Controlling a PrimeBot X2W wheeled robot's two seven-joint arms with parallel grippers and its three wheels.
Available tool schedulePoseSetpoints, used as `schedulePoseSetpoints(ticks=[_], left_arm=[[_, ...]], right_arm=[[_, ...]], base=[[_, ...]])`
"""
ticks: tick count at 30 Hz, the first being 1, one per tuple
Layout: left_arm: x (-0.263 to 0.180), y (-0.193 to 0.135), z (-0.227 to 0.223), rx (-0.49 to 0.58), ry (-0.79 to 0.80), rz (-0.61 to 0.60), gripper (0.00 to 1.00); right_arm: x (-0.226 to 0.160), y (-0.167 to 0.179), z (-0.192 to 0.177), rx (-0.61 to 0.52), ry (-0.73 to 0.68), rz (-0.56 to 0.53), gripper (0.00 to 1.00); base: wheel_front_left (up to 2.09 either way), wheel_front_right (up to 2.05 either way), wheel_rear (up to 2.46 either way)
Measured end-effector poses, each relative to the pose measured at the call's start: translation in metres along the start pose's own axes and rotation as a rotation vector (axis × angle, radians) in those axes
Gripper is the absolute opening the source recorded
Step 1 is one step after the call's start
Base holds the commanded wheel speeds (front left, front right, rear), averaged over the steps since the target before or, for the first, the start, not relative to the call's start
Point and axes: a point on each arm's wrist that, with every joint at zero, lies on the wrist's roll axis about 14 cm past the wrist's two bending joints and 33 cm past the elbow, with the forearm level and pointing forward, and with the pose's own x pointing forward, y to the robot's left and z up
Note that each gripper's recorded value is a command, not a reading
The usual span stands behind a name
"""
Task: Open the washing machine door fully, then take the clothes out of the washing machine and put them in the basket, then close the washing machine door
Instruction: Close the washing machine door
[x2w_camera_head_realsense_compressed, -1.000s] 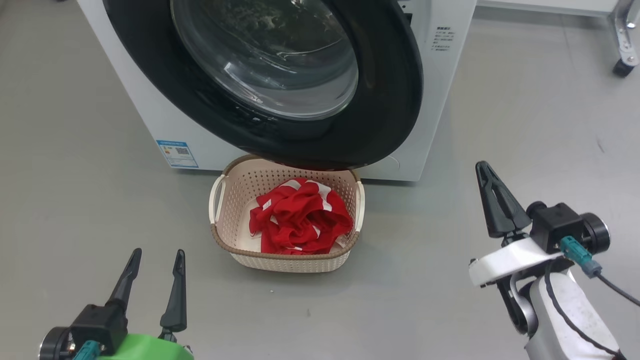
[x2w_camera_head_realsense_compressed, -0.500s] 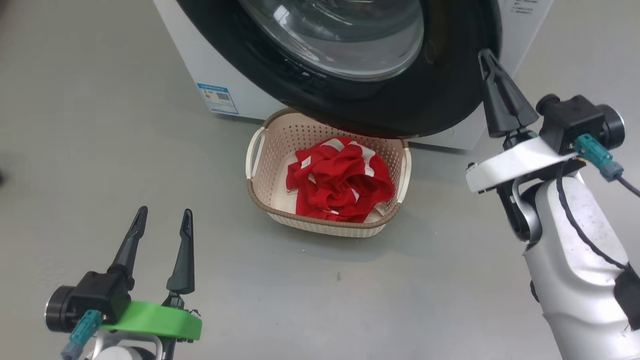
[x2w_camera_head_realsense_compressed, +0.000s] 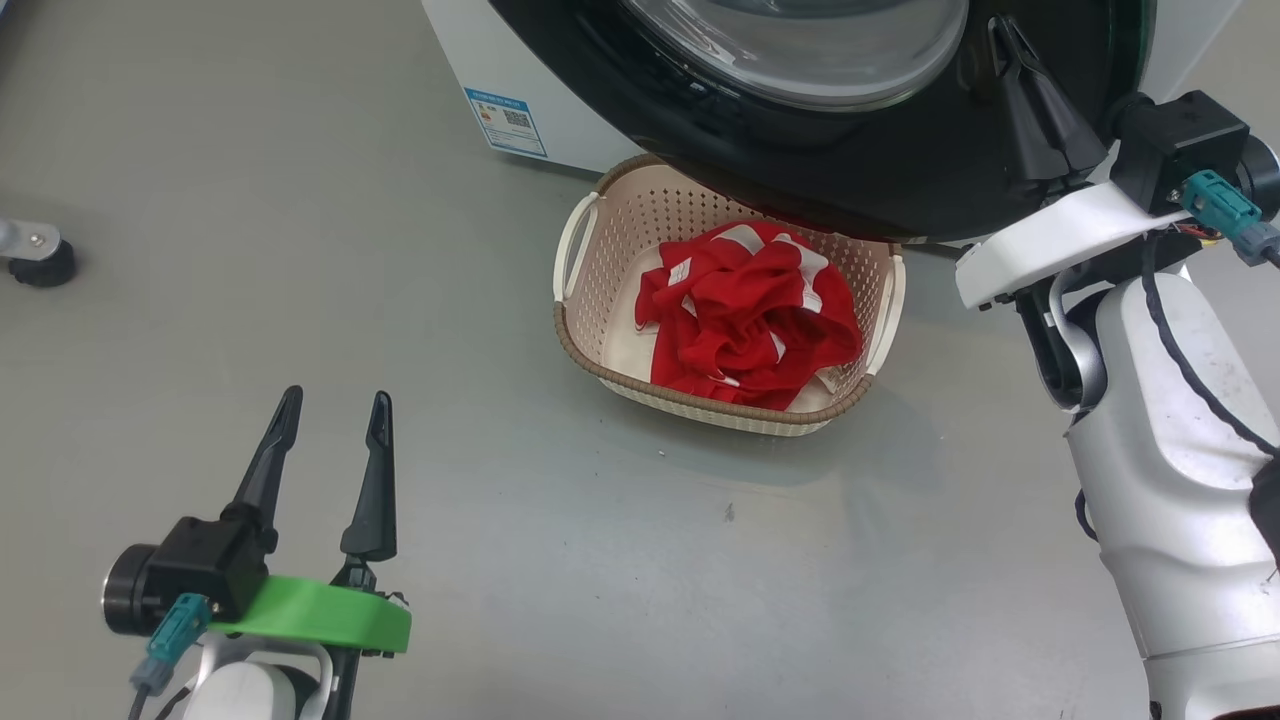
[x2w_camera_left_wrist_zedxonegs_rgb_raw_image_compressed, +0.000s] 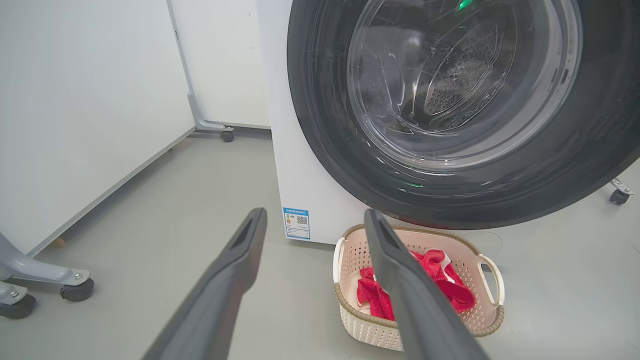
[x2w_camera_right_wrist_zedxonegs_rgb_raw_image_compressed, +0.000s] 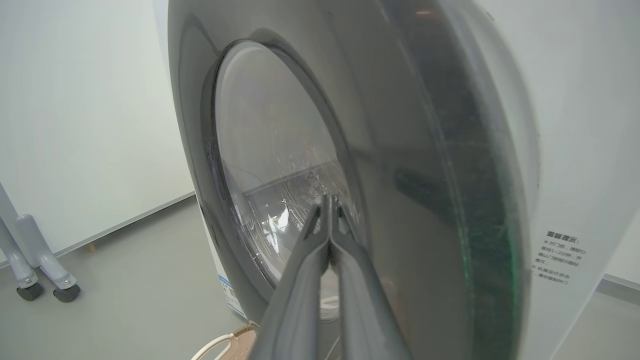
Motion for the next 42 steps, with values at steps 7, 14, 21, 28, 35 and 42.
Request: schedulePoseSetpoints(ticks=[7, 14, 21, 28, 35, 42], left_arm=[[0.002, -0.003, -0.002, -0.002, 0.002, -0.009, 1.0], [0.004, -0.008, -0.004, -0.015, 0.003, -0.029, 1.0], [0.008, -0.011, -0.004, -0.015, 0.003, -0.038, 1.0], [0.017, -0.015, -0.005, -0.01, -0.001, -0.054, 1.0], [0.024, -0.017, -0.011, -0.01, 0.013, -0.061, 1.0], [0.034, -0.019, -0.015, -0.004, 0.022, -0.069, 1.0]], right_arm=[[0.006, -0.012, 0.003, 0.0, -0.009, -0.027, 0.0], [0.009, -0.021, 0.004, -0.002, -0.009, -0.047, 0.0], [0.017, -0.028, 0.007, 0.003, -0.01, -0.062, 0.0], [0.037, -0.042, 0.011, -0.007, -0.006, -0.081, 0.0], [0.06, -0.06, 0.017, -0.03, -0.014, -0.107, 0.0], [0.078, -0.078, 0.015, -0.061, -0.005, -0.136, 0.0]], base=[[0.0, 0.0, 0.0], [0.0, 0.0, 0.0], [0.0, 0.0, 0.0], [0.0, 0.0, 0.0], [0.0, 0.0, 0.0], [0.0, 0.0, 0.0]])
